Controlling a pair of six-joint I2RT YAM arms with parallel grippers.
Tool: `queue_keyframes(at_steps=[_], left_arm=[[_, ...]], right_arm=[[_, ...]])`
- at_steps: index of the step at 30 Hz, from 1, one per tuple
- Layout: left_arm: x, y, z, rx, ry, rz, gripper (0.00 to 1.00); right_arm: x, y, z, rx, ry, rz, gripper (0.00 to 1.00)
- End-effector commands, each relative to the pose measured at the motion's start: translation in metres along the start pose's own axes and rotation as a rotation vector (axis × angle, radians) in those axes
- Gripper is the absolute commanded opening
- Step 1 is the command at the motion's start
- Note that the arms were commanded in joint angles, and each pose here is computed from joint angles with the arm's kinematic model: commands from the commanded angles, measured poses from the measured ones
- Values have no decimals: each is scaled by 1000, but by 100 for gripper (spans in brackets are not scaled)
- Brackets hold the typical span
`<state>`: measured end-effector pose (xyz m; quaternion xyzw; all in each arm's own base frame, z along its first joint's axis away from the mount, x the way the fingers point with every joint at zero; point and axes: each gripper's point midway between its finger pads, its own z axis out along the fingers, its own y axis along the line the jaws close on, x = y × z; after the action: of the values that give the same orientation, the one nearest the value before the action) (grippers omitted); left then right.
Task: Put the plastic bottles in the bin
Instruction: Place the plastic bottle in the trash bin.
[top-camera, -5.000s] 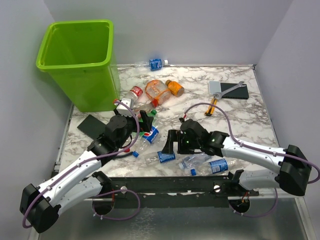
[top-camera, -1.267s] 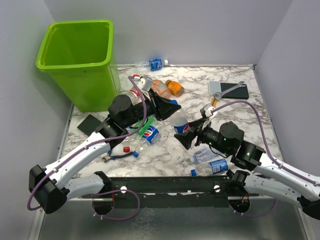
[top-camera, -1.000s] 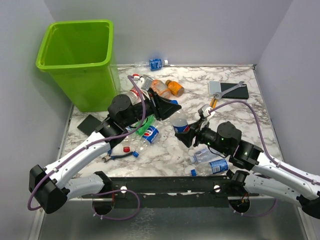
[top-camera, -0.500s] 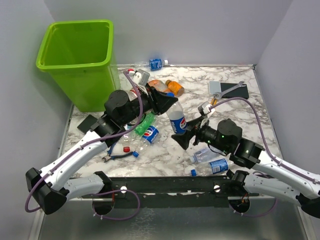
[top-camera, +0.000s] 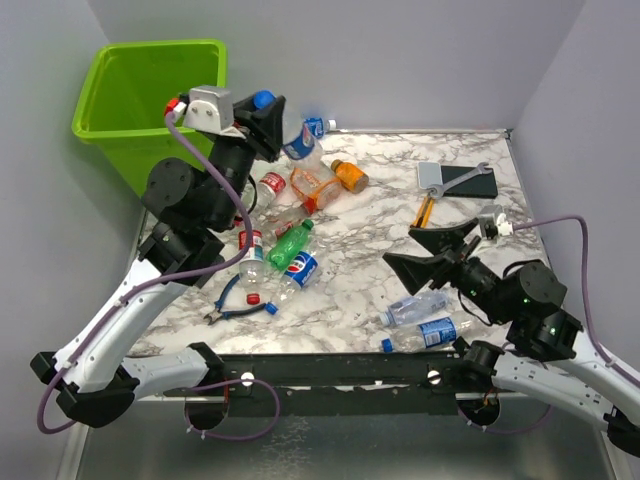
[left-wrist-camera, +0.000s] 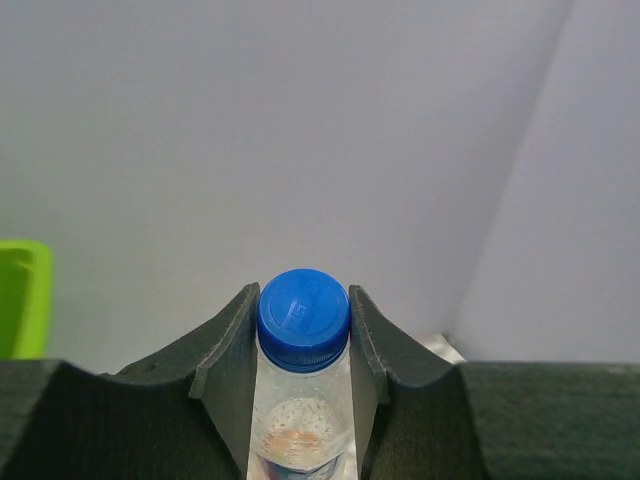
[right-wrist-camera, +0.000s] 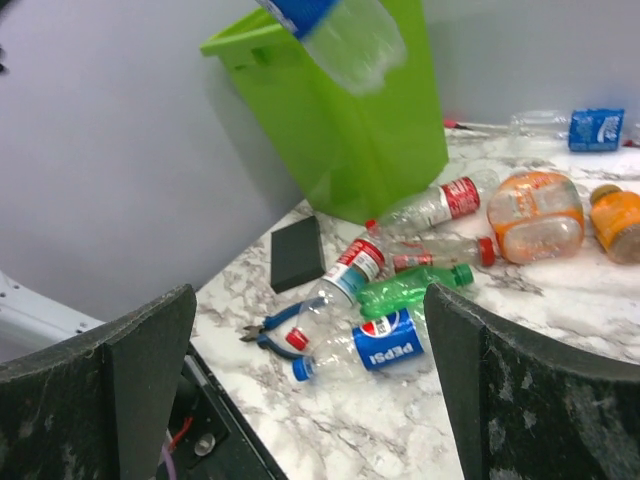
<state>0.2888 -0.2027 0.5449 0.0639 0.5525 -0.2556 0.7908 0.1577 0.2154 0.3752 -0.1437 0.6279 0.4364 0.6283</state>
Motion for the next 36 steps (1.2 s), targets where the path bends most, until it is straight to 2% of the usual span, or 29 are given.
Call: queue_keyframes(at_steps=[1,6,9,12,15,17,22,27,32,36], left_arm=[[-59,50,-6,-258,-159,217,0],[-105,69,-14,-385,-290,299,0],[-123,78,-18,-464,-366,349,0],[-142,82,-18,-518,-466,325,0],[-148,88,1,-562,-481,373,0],[-153,122,14,-683,-467,379,0],[-134,188,21,-878,-461,300,0],[-109,240,1,-1052,-491,264,0],[-73,279,-19,-1144,-474,253,0],[-49,299,-22,-1155,-420,235,0]], right_arm=[[20,-33,-5,128,-14,-42,100],[44,-67,-10,297,39,-55,100],[60,-71,-8,309,80,-43,100],[72,-86,-7,408,59,69,100],[83,-90,-3,439,82,101,100],[90,-85,2,409,105,110,100],[101,-71,8,335,152,128,100],[113,-72,-2,328,189,139,100],[124,-78,-16,322,180,152,100],[123,-89,-25,372,156,147,100]])
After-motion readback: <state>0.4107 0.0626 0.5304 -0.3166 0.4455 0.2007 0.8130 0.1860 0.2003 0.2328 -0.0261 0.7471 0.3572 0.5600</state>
